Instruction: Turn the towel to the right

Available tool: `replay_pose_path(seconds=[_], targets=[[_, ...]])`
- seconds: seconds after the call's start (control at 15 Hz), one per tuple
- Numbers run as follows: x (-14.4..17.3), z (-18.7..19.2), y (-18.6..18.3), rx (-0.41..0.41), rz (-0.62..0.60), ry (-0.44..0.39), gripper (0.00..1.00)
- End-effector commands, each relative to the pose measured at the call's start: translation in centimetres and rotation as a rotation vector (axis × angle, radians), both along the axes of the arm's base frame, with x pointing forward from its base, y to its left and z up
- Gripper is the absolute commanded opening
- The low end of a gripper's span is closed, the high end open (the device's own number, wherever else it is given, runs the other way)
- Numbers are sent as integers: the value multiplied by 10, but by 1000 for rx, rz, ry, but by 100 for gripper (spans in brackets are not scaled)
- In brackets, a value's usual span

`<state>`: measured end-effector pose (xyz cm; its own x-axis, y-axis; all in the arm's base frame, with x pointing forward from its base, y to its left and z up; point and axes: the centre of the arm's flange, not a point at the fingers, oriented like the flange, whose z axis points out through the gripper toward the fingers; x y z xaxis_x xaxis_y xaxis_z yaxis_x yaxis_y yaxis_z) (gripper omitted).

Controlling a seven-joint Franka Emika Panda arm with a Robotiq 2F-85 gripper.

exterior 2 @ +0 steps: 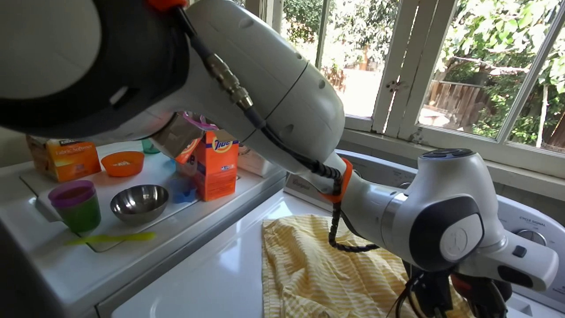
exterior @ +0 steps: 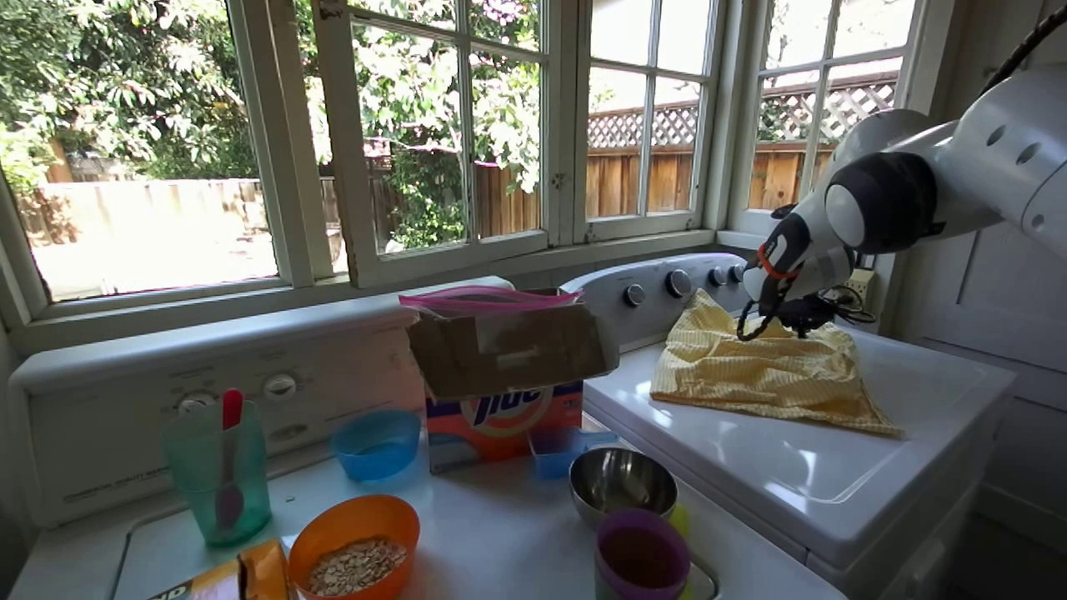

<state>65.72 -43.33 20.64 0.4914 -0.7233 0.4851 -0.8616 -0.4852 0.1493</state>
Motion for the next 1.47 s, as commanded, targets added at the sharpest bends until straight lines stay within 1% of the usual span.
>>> replay_pose_path(seconds=[0.0, 0.13, 0.6, 0.73, 0.87, 1.4], targets=[[-6, -3, -8, -23, -66, 116, 0], [-20, -3, -12, -8, -105, 173, 0], [-68, -18, -35, 53, -297, 222, 0], [-80, -22, -36, 88, -340, 213, 0], [-91, -23, -37, 124, -406, 186, 0], [-133, -33, -33, 187, -667, 113, 0]])
